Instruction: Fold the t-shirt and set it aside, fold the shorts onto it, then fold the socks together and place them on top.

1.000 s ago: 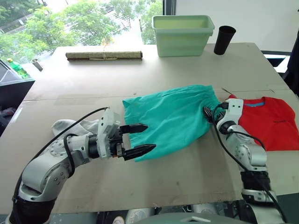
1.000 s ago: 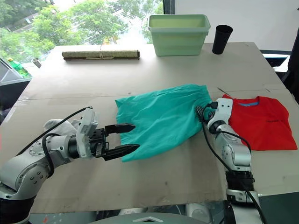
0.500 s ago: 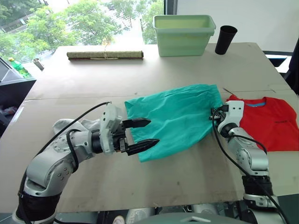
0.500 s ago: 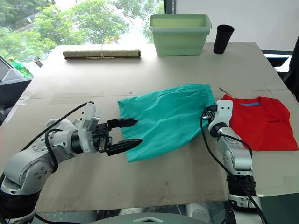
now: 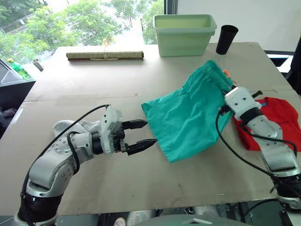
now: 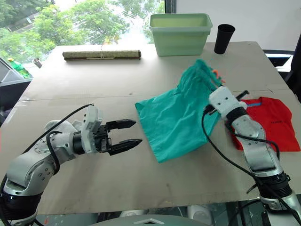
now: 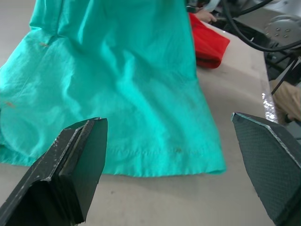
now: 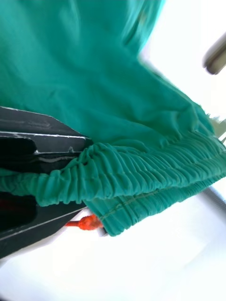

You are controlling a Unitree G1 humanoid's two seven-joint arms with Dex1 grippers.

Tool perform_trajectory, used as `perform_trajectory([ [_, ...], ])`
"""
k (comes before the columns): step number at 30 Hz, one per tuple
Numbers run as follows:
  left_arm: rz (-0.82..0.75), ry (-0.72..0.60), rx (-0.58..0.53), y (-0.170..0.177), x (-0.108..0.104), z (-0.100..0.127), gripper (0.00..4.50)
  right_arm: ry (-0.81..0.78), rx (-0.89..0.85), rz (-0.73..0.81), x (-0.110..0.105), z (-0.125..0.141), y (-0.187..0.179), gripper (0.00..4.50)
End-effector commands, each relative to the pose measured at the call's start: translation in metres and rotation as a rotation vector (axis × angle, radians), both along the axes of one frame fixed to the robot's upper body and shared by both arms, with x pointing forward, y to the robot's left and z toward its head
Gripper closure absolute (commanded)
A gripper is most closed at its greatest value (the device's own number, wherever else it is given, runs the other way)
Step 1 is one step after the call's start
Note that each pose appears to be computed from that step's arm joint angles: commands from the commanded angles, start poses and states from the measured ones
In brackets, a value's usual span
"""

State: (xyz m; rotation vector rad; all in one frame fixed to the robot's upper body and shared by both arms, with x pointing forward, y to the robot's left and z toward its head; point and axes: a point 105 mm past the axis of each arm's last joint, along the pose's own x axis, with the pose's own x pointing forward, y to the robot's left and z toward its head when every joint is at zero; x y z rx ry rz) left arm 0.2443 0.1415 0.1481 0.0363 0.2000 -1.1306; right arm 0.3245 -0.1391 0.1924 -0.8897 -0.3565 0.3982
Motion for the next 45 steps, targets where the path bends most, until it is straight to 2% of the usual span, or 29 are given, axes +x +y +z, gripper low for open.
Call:
perform_trajectory([
  [1,0.004,-0.034,0.01,0.003,-0.001,0.005,0.0,-0.052,-0.113,0.167,-0.023,0.001,0.028,4.37],
  [4,0.011,-0.011,0.032,0.011,-0.004,-0.001,0.0,0.045,-0.194,0.291,-0.037,-0.031,0.049,4.37],
  [7,0.012,0.01,0.056,0.018,-0.009,-0.005,0.0,0.155,-0.205,0.397,-0.047,-0.053,0.071,4.37],
  [8,0.011,0.018,0.064,0.02,-0.01,-0.005,0.0,0.247,-0.159,0.422,-0.048,-0.061,0.08,4.37],
  [9,0.008,0.028,0.072,0.023,-0.012,-0.005,0.0,0.298,-0.163,0.472,-0.052,-0.067,0.091,3.82],
  [12,-0.008,0.048,0.088,0.025,-0.016,-0.004,0.0,0.432,-0.047,0.501,-0.053,-0.067,0.105,3.0],
  [13,-0.011,0.053,0.091,0.026,-0.016,-0.004,0.0,0.498,-0.036,0.518,-0.057,-0.071,0.106,2.28],
  [15,-0.022,0.067,0.097,0.027,-0.017,-0.004,0.0,0.641,-0.06,0.558,-0.07,-0.082,0.104,1.4],
  [16,-0.03,0.073,0.101,0.028,-0.017,-0.005,0.0,0.717,-0.065,0.569,-0.077,-0.086,0.099,1.3],
  [17,-0.035,0.077,0.1,0.028,-0.017,-0.005,0.0,0.77,-0.082,0.586,-0.083,-0.087,0.094,0.79],
  [21,-0.045,0.075,0.083,0.025,-0.011,-0.005,0.0,0.823,-0.035,0.577,-0.082,-0.066,0.075,0.79],
  [28,-0.046,0.051,0.031,0.017,0.0,-0.005,0.0,0.935,0.254,0.672,-0.097,-0.008,0.065,0.79],
  [29,-0.045,0.044,0.022,0.014,0.002,-0.005,0.0,0.912,0.325,0.615,-0.084,-0.001,0.061,0.79],
  [32,-0.031,0.023,0.002,0.011,0.004,-0.005,0.0,0.876,0.366,0.475,-0.054,-0.003,0.063,0.79],
  [37,0.003,0.014,-0.01,0.012,-0.001,-0.007,0.0,0.942,0.305,0.456,-0.033,-0.025,0.09,0.79],
  [40,0.024,0.005,-0.008,0.013,-0.005,-0.007,0.0,0.946,0.174,0.416,-0.022,-0.04,0.095,0.79],
  [41,0.034,0.001,-0.006,0.014,-0.006,-0.007,0.0,0.921,0.135,0.394,-0.017,-0.043,0.094,1.28],
  [42,0.045,0.0,-0.008,0.014,-0.007,-0.007,0.0,0.907,0.131,0.387,-0.013,-0.042,0.094,1.51],
  [44,0.063,-0.002,-0.007,0.016,-0.01,-0.007,0.0,0.888,0.142,0.411,-0.011,-0.033,0.096,2.28],
  [45,0.074,-0.002,-0.007,0.016,-0.011,-0.008,0.0,0.881,0.15,0.425,-0.011,-0.028,0.098,2.81],
])
